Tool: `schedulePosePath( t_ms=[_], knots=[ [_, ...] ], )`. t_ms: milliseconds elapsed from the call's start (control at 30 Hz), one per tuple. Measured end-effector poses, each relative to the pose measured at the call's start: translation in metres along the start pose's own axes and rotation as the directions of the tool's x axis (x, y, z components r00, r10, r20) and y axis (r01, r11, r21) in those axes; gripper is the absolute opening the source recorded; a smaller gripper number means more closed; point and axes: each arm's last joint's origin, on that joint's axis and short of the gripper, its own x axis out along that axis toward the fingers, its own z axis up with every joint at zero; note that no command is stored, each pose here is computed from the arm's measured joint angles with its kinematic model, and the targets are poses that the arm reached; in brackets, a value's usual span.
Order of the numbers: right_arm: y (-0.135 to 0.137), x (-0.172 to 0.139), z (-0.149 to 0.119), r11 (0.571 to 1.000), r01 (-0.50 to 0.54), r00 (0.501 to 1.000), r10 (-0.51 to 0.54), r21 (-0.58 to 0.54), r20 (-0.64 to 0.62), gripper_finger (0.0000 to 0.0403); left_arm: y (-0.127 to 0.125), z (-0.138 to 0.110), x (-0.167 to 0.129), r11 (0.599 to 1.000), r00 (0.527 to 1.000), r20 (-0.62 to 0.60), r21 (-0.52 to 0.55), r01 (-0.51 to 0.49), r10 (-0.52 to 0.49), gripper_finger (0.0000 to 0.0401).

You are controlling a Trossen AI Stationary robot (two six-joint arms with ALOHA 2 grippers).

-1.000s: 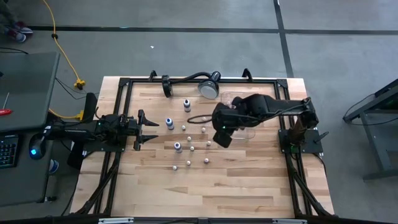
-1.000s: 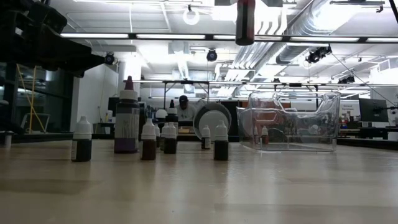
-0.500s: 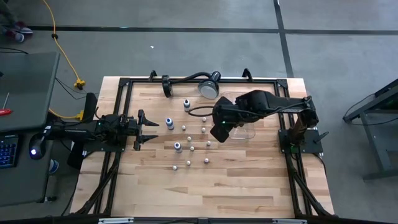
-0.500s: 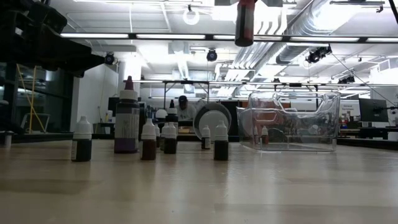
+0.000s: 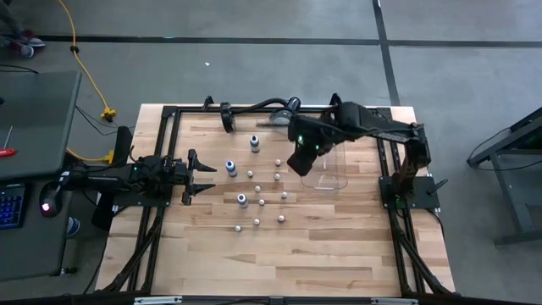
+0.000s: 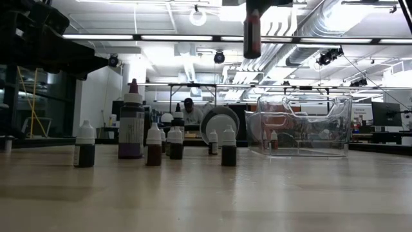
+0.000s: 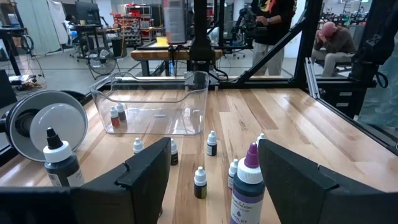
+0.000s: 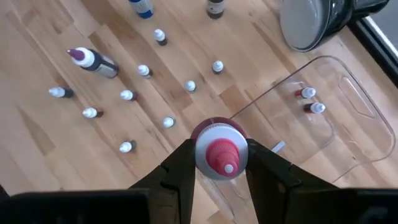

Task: Pick & Place food coloring
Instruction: Put the big pink food coloring bottle into the transparent bin

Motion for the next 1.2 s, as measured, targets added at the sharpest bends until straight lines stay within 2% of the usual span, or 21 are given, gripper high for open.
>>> schedulePosePath(
  t_ms=[133,267,333,433,567,867,1200],
  knots=[
    [-0.024,0.006,0.015,0.998,0.036,0.999,-0.036,0.048,0.003,0.0109,0.000,0.000,0.000,1.000,1.000,0.000,0.000,0.000,0.000,0.0239],
    [-0.053,0.027,0.019,0.987,0.106,0.992,-0.097,0.121,-0.081,0.0109,0.000,0.000,0.000,1.000,1.000,0.000,0.000,0.000,0.000,0.0239],
    [-0.067,0.040,0.014,0.974,0.157,0.981,-0.136,0.160,-0.138,0.0109,0.000,0.000,0.000,1.000,1.000,0.000,0.000,0.000,0.000,0.0239],
    [-0.086,0.050,0.000,0.947,0.226,0.969,-0.195,0.227,-0.150,0.0109,0.000,0.000,0.000,1.000,1.000,0.000,0.000,-0.001,0.001,0.0239],
    [-0.105,0.059,-0.020,0.913,0.205,0.979,-0.184,0.354,-0.093,0.0109,0.000,0.000,0.000,1.000,1.000,0.000,0.000,-0.001,0.001,0.0239],
    [-0.119,0.090,-0.062,0.829,0.147,0.987,-0.157,0.540,-0.029,0.0109,0.000,0.000,0.000,1.000,1.000,0.000,0.000,0.000,0.000,0.0239],
    [-0.123,0.110,-0.070,0.810,0.168,0.981,-0.192,0.562,-0.016,0.0109,0.000,0.000,0.000,1.000,1.000,0.000,0.000,-0.001,0.001,0.0239]
  ],
)
